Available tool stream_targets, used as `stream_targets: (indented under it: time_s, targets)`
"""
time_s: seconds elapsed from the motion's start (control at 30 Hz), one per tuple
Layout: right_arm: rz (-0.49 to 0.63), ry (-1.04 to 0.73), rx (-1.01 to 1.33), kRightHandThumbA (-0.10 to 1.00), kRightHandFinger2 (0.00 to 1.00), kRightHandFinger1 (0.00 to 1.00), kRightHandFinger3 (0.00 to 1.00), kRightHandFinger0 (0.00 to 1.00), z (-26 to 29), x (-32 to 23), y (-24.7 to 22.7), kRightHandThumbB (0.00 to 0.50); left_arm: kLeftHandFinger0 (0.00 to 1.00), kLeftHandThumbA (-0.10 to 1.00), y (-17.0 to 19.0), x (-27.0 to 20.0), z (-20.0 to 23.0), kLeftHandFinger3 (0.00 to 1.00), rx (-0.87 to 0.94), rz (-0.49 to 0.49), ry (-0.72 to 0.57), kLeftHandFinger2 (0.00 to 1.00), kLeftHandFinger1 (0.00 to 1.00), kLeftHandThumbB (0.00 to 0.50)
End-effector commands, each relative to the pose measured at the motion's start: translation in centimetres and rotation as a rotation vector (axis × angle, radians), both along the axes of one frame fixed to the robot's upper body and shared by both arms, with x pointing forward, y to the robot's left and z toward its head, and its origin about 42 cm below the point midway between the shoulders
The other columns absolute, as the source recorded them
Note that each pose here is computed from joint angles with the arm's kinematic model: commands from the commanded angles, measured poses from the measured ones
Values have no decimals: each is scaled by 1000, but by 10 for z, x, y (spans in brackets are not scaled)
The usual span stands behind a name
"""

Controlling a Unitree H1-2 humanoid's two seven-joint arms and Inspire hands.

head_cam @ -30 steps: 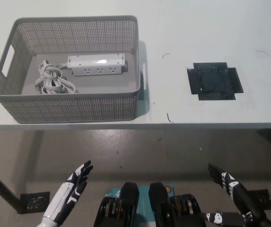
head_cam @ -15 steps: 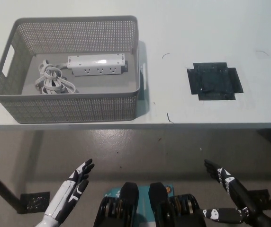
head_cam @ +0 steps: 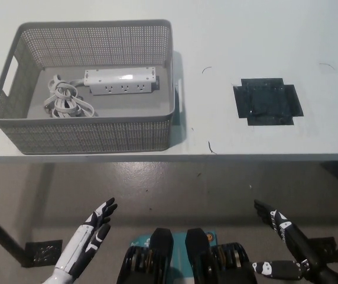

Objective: Use the right hand to pick up a power strip and put it into a container on the left side

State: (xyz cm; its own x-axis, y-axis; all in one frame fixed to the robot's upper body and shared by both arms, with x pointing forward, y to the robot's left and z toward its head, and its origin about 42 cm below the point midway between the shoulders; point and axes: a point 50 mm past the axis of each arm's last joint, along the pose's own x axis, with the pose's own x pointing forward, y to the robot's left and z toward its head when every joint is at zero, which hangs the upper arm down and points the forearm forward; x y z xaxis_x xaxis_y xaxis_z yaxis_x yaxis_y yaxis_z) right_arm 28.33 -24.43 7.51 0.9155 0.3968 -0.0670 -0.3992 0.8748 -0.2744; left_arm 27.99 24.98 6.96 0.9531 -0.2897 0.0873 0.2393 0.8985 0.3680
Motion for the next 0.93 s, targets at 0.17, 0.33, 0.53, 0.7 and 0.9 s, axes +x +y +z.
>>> stream_targets:
  time_s: [0.17,0.33,0.53,0.7,0.9]
  targets:
    - [11,-102,-31,1000,1000,1000,1000,1000,18,7,-1,271,1000,996,2,8,14,1000,3,-2,-63,1000,1000,143]
    - [13,-105,-35,1000,1000,1000,1000,1000,19,7,0,269,1000,1000,2,8,15,1000,11,-3,-68,1000,1000,152]
    - [1,-119,-12,1000,1000,1000,1000,1000,19,8,0,256,1000,1000,2,9,16,1000,-7,5,-82,1000,1000,151]
    - [-52,-164,56,1000,1000,1000,1000,1000,20,9,1,221,1000,1000,7,12,20,1000,-54,49,-78,1000,1000,196]
    - [-59,-173,55,1000,1000,1000,1000,1000,21,10,1,217,1000,1000,10,16,25,1000,-63,57,-105,1000,1000,196]
